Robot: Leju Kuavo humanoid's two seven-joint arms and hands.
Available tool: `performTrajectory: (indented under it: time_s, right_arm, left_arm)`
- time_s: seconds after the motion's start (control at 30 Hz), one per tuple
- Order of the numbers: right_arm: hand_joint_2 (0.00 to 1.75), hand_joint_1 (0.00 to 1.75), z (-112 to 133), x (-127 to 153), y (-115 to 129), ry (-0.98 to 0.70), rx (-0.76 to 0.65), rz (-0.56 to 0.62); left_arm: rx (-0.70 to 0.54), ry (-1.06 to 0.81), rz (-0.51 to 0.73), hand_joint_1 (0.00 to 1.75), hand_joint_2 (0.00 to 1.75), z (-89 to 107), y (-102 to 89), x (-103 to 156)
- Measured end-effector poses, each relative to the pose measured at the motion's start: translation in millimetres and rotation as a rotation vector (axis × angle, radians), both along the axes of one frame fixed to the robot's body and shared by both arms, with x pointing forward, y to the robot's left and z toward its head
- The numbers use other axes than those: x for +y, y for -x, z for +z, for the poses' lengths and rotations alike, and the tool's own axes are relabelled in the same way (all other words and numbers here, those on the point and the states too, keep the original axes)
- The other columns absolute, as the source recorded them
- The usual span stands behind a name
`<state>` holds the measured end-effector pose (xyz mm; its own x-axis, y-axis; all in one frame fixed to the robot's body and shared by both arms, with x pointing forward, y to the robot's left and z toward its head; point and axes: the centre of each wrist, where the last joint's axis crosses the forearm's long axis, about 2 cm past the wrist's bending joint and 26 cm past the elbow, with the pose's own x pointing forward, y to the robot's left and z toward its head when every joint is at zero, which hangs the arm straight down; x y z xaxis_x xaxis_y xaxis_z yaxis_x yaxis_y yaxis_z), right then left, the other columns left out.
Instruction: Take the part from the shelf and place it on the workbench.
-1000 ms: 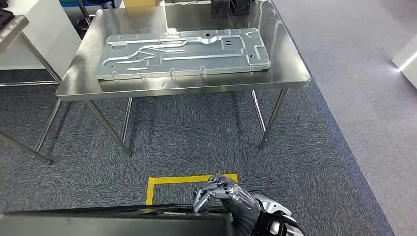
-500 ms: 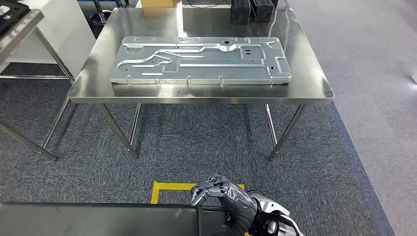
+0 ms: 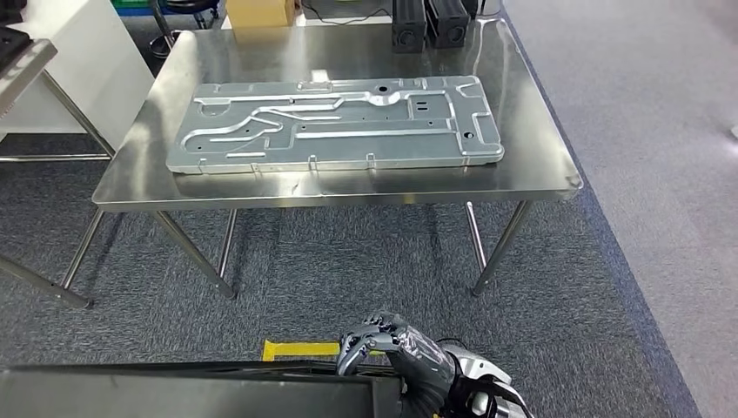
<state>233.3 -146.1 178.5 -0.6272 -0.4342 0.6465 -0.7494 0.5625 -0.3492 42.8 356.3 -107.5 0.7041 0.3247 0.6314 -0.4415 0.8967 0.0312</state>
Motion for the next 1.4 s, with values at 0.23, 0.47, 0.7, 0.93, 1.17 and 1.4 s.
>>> performTrajectory:
  time_s: [0.23,0.47,0.7,0.93,1.17,1.4]
  right_arm:
    - [1.75,1.57,2,2,-1,-0.004,-0.002,0.000]
    - [1.75,1.57,2,3,-1,-0.006,-0.007,0.001]
    - [1.75,1.57,11,-1,-2,-0.027,-0.040,-0.007]
    - [1.75,1.57,13,-2,-1,-0.033,-0.046,-0.008]
    - [1.75,1.57,12,-3,0,-0.030,-0.043,-0.010]
    - [1.75,1.57,13,-4,-1,-0.027,-0.051,-0.013]
  left_arm:
    - [0.000,-0.003,0.006,0.00,1.75,0.2,-0.2,1]
    - [-0.004,-0.004,0.011,0.00,1.75,0.3,-1.3,2]
    - [-0.014,-0.004,0.013,0.00,1.75,0.5,-3.9,0]
    - [-0.012,-0.004,0.007,0.00,1.75,0.3,-2.6,0]
    - [-0.007,-0.003,0.007,0.00,1.75,0.0,-0.4,0]
    - [-0.012,-0.003,0.008,0.00,1.75,0.4,-3.3,0]
